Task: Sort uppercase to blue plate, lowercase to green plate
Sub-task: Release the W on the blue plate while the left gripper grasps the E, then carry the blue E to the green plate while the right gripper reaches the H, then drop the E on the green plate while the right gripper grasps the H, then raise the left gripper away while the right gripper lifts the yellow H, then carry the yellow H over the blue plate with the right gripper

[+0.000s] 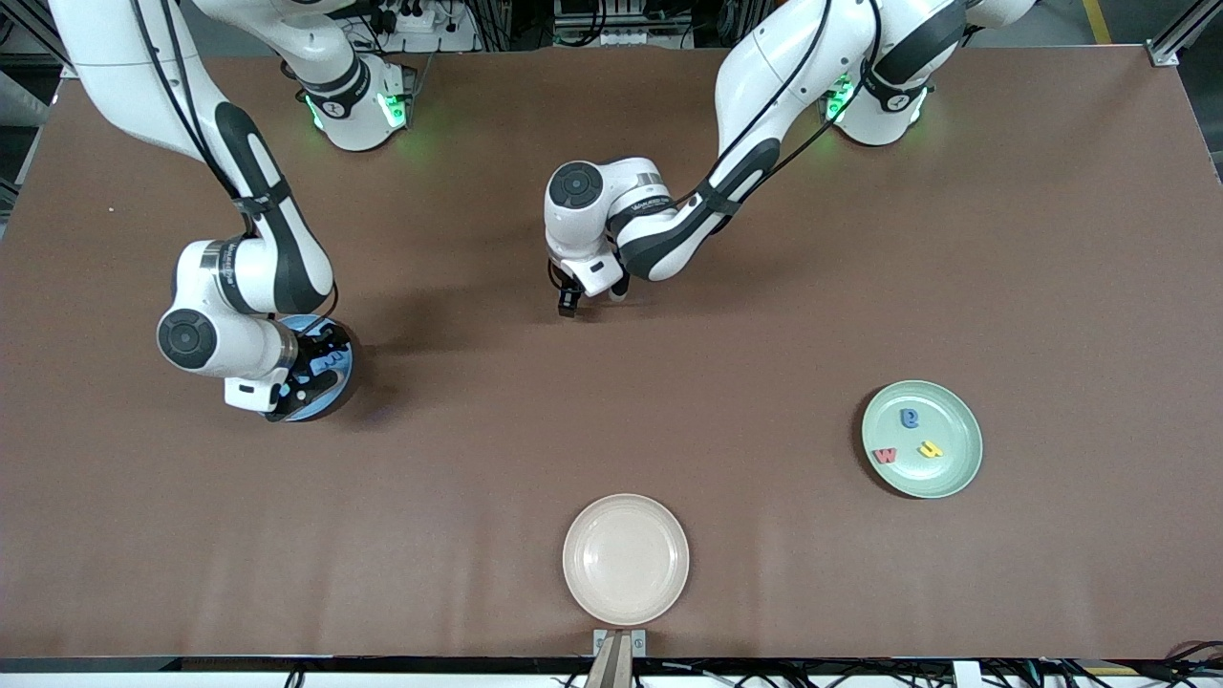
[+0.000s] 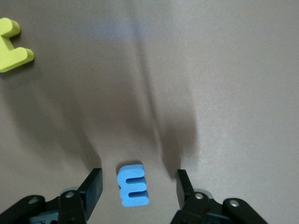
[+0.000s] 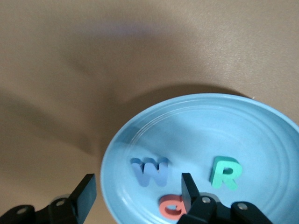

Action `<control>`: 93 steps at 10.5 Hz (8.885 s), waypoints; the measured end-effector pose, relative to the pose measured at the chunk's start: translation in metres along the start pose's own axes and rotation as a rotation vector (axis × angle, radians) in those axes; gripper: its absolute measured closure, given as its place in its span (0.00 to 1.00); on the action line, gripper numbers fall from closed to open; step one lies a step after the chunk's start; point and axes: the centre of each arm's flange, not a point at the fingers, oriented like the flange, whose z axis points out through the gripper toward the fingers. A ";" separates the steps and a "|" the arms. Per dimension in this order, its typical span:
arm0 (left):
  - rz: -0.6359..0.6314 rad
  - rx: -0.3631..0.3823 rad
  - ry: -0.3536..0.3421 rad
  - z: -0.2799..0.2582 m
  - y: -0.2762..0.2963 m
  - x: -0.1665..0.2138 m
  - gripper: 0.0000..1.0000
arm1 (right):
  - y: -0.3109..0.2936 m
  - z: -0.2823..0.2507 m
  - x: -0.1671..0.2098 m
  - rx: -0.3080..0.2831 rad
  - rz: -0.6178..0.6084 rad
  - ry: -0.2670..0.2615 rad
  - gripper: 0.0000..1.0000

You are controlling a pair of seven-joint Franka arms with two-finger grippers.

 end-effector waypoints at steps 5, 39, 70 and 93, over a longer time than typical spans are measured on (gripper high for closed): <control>0.000 0.003 -0.003 0.004 -0.001 -0.002 0.39 | -0.024 -0.008 0.015 0.014 0.075 -0.007 0.17; 1.211 0.229 -0.022 -0.104 0.182 0.628 0.59 | -0.565 0.092 0.064 0.008 0.330 0.288 0.17; 1.442 0.126 0.156 -0.504 0.106 0.504 0.00 | -0.577 0.089 0.074 0.001 0.389 0.273 0.41; 1.436 0.084 0.128 -0.510 0.099 0.516 0.00 | -0.295 -0.009 0.122 -0.157 0.145 0.067 0.67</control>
